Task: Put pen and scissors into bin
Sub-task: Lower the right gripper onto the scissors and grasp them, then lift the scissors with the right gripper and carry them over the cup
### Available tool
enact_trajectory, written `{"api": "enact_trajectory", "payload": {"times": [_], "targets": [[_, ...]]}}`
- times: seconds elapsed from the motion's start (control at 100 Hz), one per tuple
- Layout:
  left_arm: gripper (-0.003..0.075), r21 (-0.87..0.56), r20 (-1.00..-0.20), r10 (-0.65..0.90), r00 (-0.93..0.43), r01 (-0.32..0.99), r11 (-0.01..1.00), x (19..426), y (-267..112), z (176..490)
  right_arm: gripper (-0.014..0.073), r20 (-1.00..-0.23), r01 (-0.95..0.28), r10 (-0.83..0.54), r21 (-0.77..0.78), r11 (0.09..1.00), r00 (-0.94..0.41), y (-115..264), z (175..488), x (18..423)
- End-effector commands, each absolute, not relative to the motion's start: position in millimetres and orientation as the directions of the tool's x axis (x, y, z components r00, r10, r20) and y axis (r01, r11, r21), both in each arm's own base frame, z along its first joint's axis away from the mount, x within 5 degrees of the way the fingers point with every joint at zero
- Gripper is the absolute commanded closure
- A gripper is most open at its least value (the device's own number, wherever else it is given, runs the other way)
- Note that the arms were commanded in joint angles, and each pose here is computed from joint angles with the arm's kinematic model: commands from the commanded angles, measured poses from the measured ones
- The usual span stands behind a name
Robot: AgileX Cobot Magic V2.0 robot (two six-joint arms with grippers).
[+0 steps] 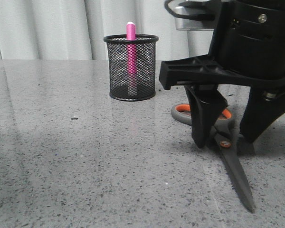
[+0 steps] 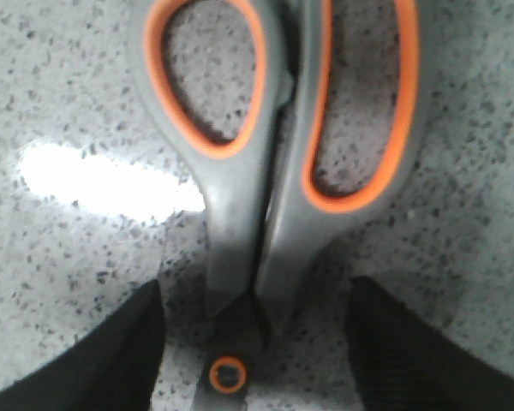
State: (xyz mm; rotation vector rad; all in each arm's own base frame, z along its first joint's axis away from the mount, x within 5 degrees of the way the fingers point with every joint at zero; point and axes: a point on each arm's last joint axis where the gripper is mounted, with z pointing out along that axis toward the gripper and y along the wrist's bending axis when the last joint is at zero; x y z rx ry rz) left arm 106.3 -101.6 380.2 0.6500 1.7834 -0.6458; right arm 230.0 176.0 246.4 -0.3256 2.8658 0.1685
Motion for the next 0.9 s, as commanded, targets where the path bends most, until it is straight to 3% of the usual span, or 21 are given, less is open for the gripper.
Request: {"api": "enact_trajectory", "payload": {"times": [0.0,0.2,0.37,0.55,0.68,0.79,0.89], "targets": [[0.0425,-0.136,-0.970,0.049,-0.236,0.705,0.696,105,-102,394,0.0243,-0.304,-0.238,-0.198,0.102,0.966,-0.932,180,248,237],[0.0425,-0.136,-0.970,0.051,-0.238,0.705,0.696,105,-102,393,0.0342,-0.235,-0.243,-0.226,0.044,0.969,-0.945,182,226,243],[0.0426,-0.136,-0.970,0.051,-0.238,0.705,0.696,105,-102,393,0.0661,-0.184,-0.275,-0.281,-0.061,0.960,-0.942,177,214,247],[0.0426,-0.136,-0.969,0.054,-0.240,0.706,0.695,104,-102,393,0.0662,-0.195,-0.289,-0.310,-0.131,0.948,-0.930,165,231,243],[0.0426,-0.136,-0.969,0.054,-0.240,0.706,0.695,104,-102,393,0.0662,-0.323,-0.276,-0.298,-0.113,0.954,-0.898,153,276,231],[0.0426,-0.136,-0.970,0.052,-0.239,0.705,0.696,105,-102,393,0.0661,-0.529,-0.274,-0.243,-0.021,0.962,-0.813,146,334,221],[0.0426,-0.136,-0.972,0.042,-0.229,0.704,0.697,105,-101,395,0.0661,-0.742,-0.317,-0.160,0.074,0.946,-0.651,147,386,220]]}}
